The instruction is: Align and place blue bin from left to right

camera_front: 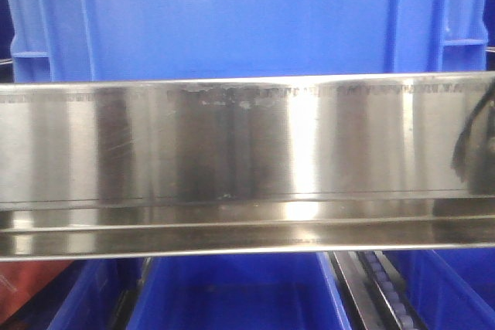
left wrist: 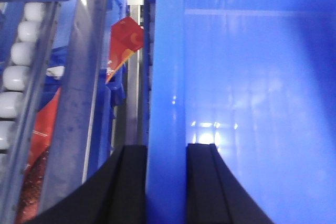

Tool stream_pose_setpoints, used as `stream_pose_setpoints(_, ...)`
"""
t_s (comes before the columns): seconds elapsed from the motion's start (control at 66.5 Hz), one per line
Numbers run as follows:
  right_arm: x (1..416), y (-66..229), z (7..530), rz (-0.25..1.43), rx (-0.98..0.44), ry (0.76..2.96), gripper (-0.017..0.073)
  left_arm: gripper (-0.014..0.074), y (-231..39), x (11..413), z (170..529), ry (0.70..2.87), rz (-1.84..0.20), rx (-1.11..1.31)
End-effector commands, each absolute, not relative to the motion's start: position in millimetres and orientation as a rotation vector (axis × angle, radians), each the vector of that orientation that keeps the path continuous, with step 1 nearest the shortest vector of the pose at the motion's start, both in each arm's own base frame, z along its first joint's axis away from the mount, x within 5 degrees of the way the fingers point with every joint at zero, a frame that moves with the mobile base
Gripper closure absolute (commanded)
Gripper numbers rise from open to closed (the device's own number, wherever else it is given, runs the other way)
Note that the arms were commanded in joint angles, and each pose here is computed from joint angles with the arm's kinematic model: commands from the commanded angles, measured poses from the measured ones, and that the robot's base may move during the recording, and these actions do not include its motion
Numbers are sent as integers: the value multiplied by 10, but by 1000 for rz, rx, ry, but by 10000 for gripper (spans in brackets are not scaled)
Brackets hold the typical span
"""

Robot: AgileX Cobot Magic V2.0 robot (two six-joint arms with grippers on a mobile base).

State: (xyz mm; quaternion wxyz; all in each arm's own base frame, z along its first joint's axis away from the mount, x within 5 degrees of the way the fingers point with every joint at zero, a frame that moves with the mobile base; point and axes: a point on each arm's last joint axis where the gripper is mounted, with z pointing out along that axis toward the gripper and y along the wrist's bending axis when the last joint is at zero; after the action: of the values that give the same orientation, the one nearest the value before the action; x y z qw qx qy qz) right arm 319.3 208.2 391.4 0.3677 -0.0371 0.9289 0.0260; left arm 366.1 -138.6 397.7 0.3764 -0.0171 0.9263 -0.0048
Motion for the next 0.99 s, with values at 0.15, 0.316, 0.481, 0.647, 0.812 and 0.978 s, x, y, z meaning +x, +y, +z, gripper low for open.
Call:
stream_pose_setpoints(0.15, 3255, 2299, 4197, 322, -170, 2099, 589, 544, -1539, 3636, 4114, 2285, -164, -16)
stream_pose_setpoints(0.316, 3244, 2280, 4198, 306, -167, 2111, 239, 214, -1493, 3622, 4105, 2304, -98, -18)
stream_pose_setpoints(0.481, 3191, 2201, 4276, 264, -159, 2109, 241, 71, -1401, 3589, 4114, 2325, 7, -60)
stream_pose_setpoints(0.647, 3134, 2155, 4403, 284, -149, 2078, 252, 77, -1382, 3532, 4214, 2292, -12, -59)
stream_pose_setpoints(0.812, 3051, 2126, 4568, 301, -137, 2052, 252, 77, -1315, 3394, 4486, 2218, -54, -75)
stream_pose_setpoints(0.978, 2888, 2078, 4825, 319, -149, 2008, 343, 230, -1209, 3186, 4870, 2123, -106, -107)
